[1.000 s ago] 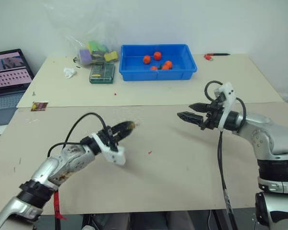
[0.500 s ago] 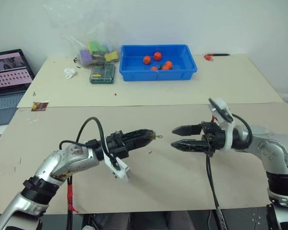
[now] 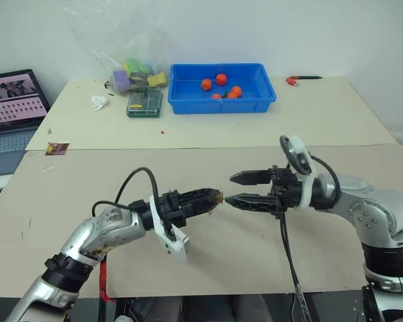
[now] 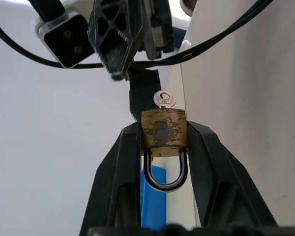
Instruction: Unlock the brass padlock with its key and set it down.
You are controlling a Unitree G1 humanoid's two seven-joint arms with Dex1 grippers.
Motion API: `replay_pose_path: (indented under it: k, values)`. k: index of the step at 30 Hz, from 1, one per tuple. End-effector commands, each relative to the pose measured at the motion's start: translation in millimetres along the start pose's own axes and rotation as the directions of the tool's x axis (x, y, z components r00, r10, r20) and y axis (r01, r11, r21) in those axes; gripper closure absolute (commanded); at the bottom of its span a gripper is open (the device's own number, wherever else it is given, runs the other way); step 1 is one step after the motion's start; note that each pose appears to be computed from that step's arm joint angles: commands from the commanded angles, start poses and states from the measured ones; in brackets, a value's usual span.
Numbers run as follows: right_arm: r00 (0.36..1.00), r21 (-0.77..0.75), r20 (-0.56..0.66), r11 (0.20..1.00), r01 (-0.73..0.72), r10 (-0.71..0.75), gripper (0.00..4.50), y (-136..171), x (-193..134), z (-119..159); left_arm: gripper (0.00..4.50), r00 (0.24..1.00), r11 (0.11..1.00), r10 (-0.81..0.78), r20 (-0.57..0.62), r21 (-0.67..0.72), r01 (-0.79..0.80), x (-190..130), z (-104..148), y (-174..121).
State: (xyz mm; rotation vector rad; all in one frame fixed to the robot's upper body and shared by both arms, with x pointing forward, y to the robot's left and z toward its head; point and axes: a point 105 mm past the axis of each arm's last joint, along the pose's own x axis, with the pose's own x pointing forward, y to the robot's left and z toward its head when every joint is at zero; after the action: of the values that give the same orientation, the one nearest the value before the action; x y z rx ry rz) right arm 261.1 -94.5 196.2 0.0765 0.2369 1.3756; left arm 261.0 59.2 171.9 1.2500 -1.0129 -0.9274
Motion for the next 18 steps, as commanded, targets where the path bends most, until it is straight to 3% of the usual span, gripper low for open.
replay_pose_path:
  k: [1, 2, 6, 15, 16, 18]
  values:
    - [1.0, -0.063, 0.026, 0.998, -0.003, 0.005, 0.0, 4.1, 0.8, 11.0, 3.68, 0.999, 0.999, 0.035, 0.005, 0.032, -0.035, 2.4, -6.1, 12.0]
    - [1.0, -0.062, 0.029, 0.998, 0.004, -0.002, 0.0, 2.7, 0.6, 11.5, 3.68, 0.999, 0.999, 0.036, 0.007, 0.033, -0.036, 3.3, -6.7, 12.6]
    - [0.999, -0.058, 0.029, 0.998, 0.028, -0.026, 0.97, -2.2, -1.7, 11.2, 3.68, 0.999, 0.999, 0.034, 0.028, 0.03, -0.035, 7.4, -5.4, 10.0]
    - [0.999, -0.054, 0.03, 0.998, 0.038, -0.036, 4.22, -1.7, -2.1, 11.1, 3.68, 0.998, 0.998, 0.041, 0.038, 0.037, -0.043, 10.0, -5.4, 9.9]
    - [0.999, -0.051, 0.029, 0.998, 0.038, -0.037, 4.45, -1.5, -1.8, 11.0, 3.68, 0.998, 0.998, 0.043, 0.039, 0.039, -0.044, 10.2, -5.6, 10.1]
    - [0.999, -0.048, 0.022, 0.998, 0.036, -0.035, 4.45, -1.0, -0.8, 10.3, 3.68, 0.998, 0.998, 0.051, 0.042, 0.047, -0.053, 11.0, -6.0, 12.0]
